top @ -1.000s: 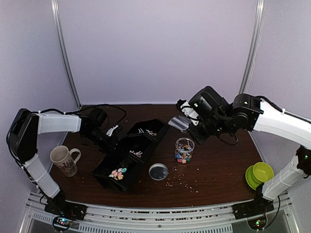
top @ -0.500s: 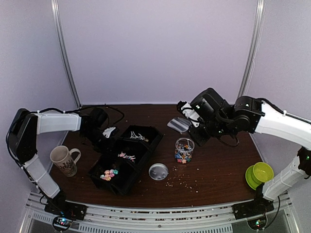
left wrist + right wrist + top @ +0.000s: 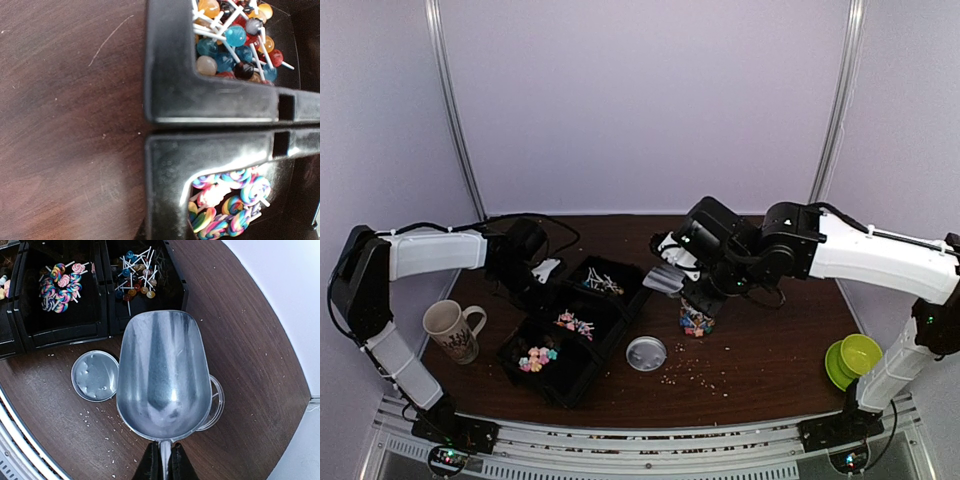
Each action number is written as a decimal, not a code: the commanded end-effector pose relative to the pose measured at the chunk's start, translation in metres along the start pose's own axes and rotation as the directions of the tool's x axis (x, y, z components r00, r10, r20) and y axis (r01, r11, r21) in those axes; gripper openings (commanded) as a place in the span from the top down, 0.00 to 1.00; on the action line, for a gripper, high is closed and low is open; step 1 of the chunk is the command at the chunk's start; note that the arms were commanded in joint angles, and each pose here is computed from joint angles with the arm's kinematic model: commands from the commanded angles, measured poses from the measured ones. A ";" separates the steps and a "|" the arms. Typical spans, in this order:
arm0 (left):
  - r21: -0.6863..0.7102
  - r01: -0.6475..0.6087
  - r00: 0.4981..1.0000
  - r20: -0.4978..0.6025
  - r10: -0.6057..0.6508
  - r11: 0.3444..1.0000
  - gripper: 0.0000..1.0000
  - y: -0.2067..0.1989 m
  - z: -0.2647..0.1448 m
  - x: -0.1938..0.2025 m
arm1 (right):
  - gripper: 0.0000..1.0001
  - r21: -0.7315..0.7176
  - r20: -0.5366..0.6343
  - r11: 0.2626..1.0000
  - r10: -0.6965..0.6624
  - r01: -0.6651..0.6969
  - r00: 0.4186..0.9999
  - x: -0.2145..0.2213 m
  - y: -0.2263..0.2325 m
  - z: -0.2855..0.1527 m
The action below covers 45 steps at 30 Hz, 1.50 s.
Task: Pack the candies
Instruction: Scoop the fake candies from the plate.
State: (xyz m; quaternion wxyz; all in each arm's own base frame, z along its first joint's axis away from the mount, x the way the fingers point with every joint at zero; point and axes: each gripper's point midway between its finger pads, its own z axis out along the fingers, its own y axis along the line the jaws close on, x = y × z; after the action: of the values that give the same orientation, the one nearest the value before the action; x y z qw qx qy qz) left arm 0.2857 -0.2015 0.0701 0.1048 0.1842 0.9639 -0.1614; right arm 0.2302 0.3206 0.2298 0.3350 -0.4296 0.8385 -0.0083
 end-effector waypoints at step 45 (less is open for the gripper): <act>0.131 -0.309 0.933 0.232 0.274 0.942 1.00 -0.089 -0.051 -0.031 | 1.00 0.008 -0.422 0.949 -0.284 0.317 0.861 -0.007 0.023 0.116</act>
State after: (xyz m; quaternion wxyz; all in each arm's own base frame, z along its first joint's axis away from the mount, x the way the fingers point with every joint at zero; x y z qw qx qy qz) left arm 0.2565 -0.2382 0.0882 0.1179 0.2878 0.9351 -0.1701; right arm 0.2767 0.3739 0.1553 0.1916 -0.5310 0.8041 -0.1861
